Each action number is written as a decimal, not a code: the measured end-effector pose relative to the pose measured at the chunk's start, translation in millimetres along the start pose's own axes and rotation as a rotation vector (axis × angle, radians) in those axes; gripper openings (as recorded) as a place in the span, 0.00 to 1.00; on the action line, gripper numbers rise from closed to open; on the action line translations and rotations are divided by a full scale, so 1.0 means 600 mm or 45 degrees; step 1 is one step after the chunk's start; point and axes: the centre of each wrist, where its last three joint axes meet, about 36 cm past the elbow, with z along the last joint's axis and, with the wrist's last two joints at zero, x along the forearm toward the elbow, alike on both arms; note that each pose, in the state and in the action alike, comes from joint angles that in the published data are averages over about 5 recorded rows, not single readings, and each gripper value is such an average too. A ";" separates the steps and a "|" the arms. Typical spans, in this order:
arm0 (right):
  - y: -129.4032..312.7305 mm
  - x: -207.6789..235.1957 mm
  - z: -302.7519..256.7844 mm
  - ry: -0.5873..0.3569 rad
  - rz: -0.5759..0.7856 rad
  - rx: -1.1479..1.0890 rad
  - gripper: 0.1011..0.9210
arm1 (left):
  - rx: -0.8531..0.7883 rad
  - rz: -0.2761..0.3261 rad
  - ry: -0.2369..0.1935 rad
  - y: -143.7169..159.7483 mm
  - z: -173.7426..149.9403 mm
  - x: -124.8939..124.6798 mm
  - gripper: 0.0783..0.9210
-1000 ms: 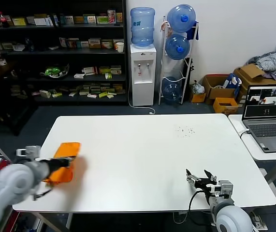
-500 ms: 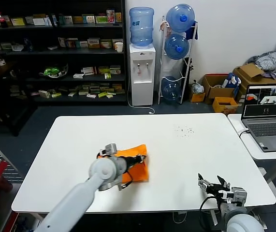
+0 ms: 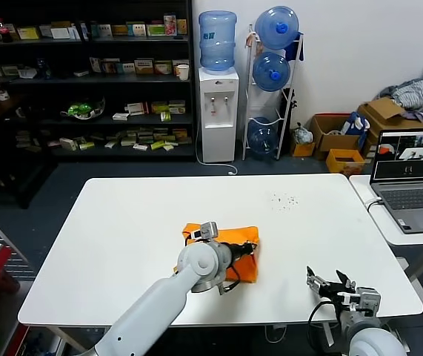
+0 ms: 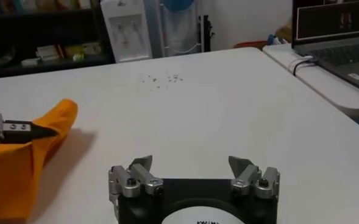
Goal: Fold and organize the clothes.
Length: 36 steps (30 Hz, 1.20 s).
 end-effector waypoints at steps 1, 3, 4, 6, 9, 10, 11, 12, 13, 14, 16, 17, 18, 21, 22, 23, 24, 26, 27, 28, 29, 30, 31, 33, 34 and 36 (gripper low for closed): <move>-0.001 -0.001 0.000 -0.011 -0.006 0.002 0.88 | -0.003 0.007 -0.008 -0.004 0.001 -0.001 0.09; -0.002 -0.002 0.000 -0.043 -0.021 0.009 0.88 | -0.008 0.026 -0.029 -0.012 0.001 -0.001 0.16; -0.003 -0.003 0.000 -0.062 -0.030 0.015 0.88 | -0.010 0.036 -0.043 -0.015 0.001 0.000 0.19; -0.005 -0.006 -0.002 -0.107 -0.048 0.031 0.88 | -0.013 0.056 -0.079 -0.020 0.000 0.005 0.27; -0.011 -0.011 -0.005 -0.178 -0.075 0.066 0.88 | -0.016 0.082 -0.154 -0.019 -0.002 0.021 0.37; -0.013 -0.013 -0.006 -0.199 -0.083 0.077 0.88 | -0.017 0.089 -0.183 -0.016 -0.003 0.029 0.40; -0.015 -0.014 -0.006 -0.221 -0.092 0.089 0.88 | -0.017 0.095 -0.216 -0.011 -0.004 0.038 0.44; -0.017 -0.016 -0.006 -0.242 -0.101 0.100 0.88 | -0.018 0.099 -0.253 -0.004 -0.006 0.049 0.47; -0.020 -0.016 -0.006 -0.262 -0.110 0.110 0.88 | -0.019 0.101 -0.293 0.006 -0.007 0.062 0.50; -0.022 -0.016 -0.006 -0.283 -0.119 0.120 0.88 | -0.021 0.101 -0.337 0.018 -0.007 0.075 0.54; -0.025 -0.016 -0.006 -0.325 -0.139 0.137 0.88 | -0.027 0.095 -0.434 0.049 -0.002 0.106 0.61; -0.027 -0.015 -0.005 -0.346 -0.148 0.145 0.88 | -0.032 0.087 -0.486 0.069 0.004 0.122 0.65; -0.029 -0.014 -0.005 -0.367 -0.157 0.153 0.88 | -0.037 0.076 -0.539 0.089 0.011 0.137 0.68; -0.037 -0.011 0.000 -0.426 -0.176 0.174 0.88 | -0.061 0.020 -0.706 0.157 0.047 0.184 0.78; -0.040 -0.010 0.002 -0.444 -0.178 0.180 0.88 | -0.072 -0.006 -0.761 0.179 0.062 0.198 0.81; -0.044 -0.008 0.005 -0.460 -0.179 0.184 0.88 | -0.086 -0.035 -0.815 0.201 0.077 0.212 0.84; -0.048 -0.007 0.008 -0.475 -0.179 0.187 0.88 | -0.101 -0.066 -0.868 0.222 0.094 0.226 0.86; -0.057 -0.004 0.017 -0.501 -0.172 0.189 0.88 | -0.133 -0.132 -0.966 0.260 0.126 0.252 0.88; -0.061 -0.003 0.022 -0.512 -0.167 0.190 0.88 | -0.151 -0.165 -1.010 0.277 0.143 0.264 0.88; -0.065 -0.001 0.027 -0.522 -0.160 0.189 0.88 | -0.170 -0.197 -1.048 0.292 0.159 0.277 0.88; -0.070 0.001 0.032 -0.531 -0.151 0.188 0.88 | -0.190 -0.226 -1.079 0.306 0.176 0.290 0.88; -0.074 0.003 0.038 -0.540 -0.142 0.186 0.88 | -0.211 -0.252 -1.102 0.317 0.193 0.303 0.88; -0.078 0.005 0.043 -0.548 -0.134 0.184 0.88 | -0.232 -0.276 -1.120 0.328 0.208 0.316 0.88; -0.085 0.010 0.053 -0.563 -0.119 0.179 0.88 | -0.273 -0.314 -1.139 0.343 0.236 0.339 0.88; -0.088 0.012 0.058 -0.570 -0.113 0.178 0.88 | -0.292 -0.329 -1.143 0.348 0.249 0.349 0.88; -0.091 0.017 0.066 -0.584 -0.105 0.177 0.88 | -0.330 -0.349 -1.147 0.356 0.269 0.367 0.88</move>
